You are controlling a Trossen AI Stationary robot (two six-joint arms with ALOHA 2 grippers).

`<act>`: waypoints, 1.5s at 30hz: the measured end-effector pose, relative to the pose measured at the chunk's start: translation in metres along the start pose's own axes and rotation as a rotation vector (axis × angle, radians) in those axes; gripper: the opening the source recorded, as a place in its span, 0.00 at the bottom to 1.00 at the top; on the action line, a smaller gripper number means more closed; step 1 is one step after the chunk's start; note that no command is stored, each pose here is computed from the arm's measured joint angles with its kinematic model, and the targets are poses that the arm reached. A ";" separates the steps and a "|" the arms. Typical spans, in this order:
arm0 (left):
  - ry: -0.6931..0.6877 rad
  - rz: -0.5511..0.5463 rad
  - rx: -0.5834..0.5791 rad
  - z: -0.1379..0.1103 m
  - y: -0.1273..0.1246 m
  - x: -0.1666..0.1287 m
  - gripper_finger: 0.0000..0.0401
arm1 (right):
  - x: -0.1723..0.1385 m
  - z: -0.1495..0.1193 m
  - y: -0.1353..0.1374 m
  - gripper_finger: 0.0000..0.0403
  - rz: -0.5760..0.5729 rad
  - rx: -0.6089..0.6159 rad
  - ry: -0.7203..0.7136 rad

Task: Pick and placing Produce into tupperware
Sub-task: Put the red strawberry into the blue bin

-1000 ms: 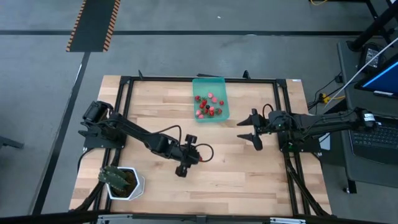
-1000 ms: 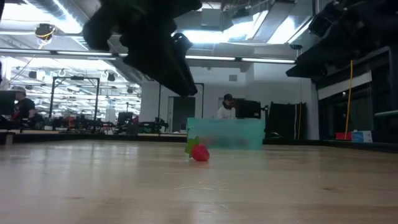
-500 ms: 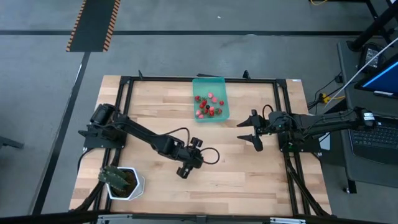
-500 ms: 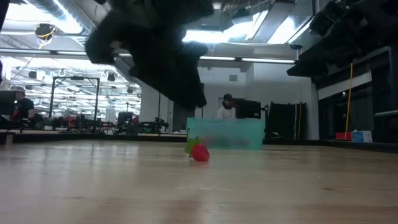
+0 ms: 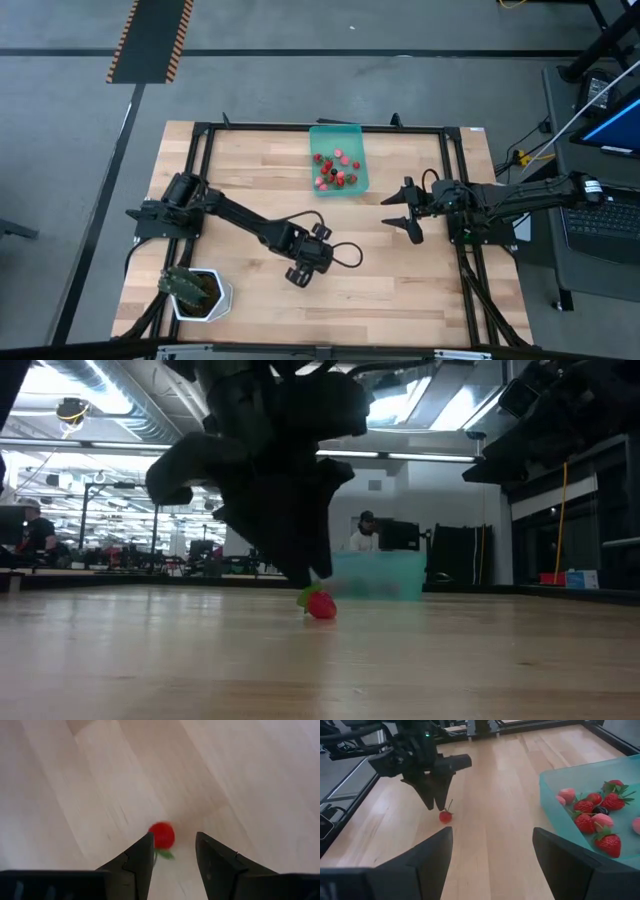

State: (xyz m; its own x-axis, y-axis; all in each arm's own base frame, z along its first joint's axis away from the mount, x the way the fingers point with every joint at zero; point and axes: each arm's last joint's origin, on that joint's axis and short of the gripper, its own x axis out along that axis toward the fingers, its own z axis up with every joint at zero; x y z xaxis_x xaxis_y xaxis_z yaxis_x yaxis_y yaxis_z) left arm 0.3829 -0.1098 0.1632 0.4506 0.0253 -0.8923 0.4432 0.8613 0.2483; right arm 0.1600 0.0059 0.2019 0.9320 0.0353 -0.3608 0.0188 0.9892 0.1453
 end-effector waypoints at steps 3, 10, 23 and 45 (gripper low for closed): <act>0.006 0.000 -0.003 -0.001 0.002 -0.001 0.34 | 0.000 0.000 0.000 0.68 0.000 0.000 0.000; 0.036 0.001 -0.015 -0.006 0.009 0.001 0.34 | 0.000 0.000 0.000 0.68 0.000 0.000 -0.001; 0.099 -0.048 -0.057 -0.018 0.024 0.014 0.34 | 0.000 0.000 0.000 0.68 0.000 0.001 -0.001; 0.132 -0.087 -0.187 -0.017 0.020 0.024 0.34 | 0.000 -0.001 0.000 0.68 0.000 -0.002 0.008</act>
State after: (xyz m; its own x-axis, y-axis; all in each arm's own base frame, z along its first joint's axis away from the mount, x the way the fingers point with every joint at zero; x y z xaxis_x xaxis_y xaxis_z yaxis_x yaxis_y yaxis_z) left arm 0.3895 -0.0838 0.1400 0.3068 0.0021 -0.9518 0.3196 0.9417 0.1051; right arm 0.1599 0.0059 0.2012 0.9291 0.0359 -0.3682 0.0185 0.9895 0.1432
